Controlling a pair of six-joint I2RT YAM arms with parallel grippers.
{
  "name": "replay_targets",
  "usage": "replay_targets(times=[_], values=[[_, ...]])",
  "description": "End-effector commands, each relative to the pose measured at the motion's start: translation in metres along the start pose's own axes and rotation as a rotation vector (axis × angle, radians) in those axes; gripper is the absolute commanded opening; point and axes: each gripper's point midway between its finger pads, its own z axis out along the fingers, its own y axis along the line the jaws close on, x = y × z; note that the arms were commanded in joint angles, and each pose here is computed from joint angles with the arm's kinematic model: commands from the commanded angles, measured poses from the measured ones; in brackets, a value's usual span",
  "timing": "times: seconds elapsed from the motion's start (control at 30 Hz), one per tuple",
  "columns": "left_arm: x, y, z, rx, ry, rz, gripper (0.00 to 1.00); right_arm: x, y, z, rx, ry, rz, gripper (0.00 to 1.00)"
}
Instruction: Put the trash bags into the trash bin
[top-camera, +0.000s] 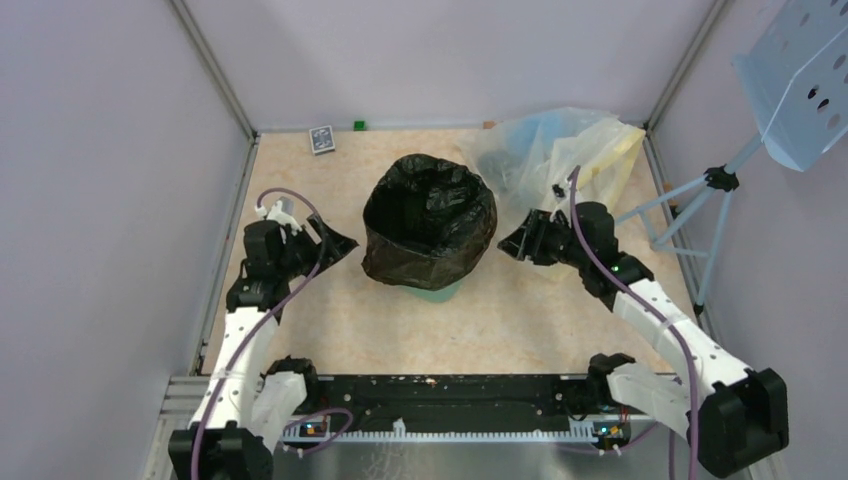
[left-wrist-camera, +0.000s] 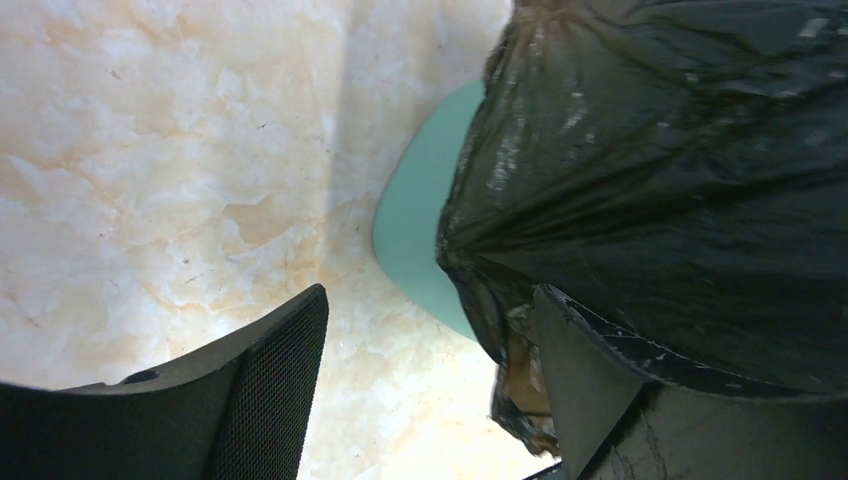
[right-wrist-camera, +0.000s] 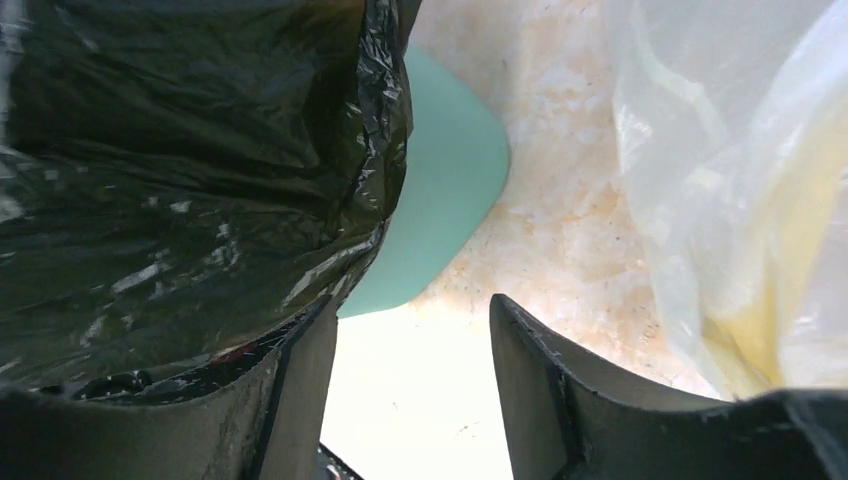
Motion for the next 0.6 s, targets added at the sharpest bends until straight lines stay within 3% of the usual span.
replay_targets(times=[0.0,0.1,0.17,0.27,0.43,0.57], values=[[-0.018,-0.02,-0.027,0.011,-0.055,0.073,0.8,-0.046,0.019,-0.034,0.034,-0.116,-0.164,0.52],[-0.032,-0.044,-0.041,0.076,-0.102,0.112,0.8,-0.07,0.05,-0.049,0.002,-0.137,-0.259,0.37],[-0.046,-0.062,-0.05,0.117,-0.138,0.142,0.79,-0.075,0.073,-0.052,-0.022,-0.118,-0.338,0.14],[-0.063,-0.084,-0.055,0.17,-0.159,0.179,0.78,-0.074,0.11,-0.048,-0.048,-0.087,-0.464,0.0],[-0.08,-0.117,-0.049,0.277,-0.118,0.226,0.75,-0.071,0.152,-0.02,-0.062,0.022,-0.602,0.0],[-0.088,-0.119,-0.023,0.27,-0.078,0.242,0.79,-0.044,0.175,0.014,-0.04,0.154,-0.681,0.0]])
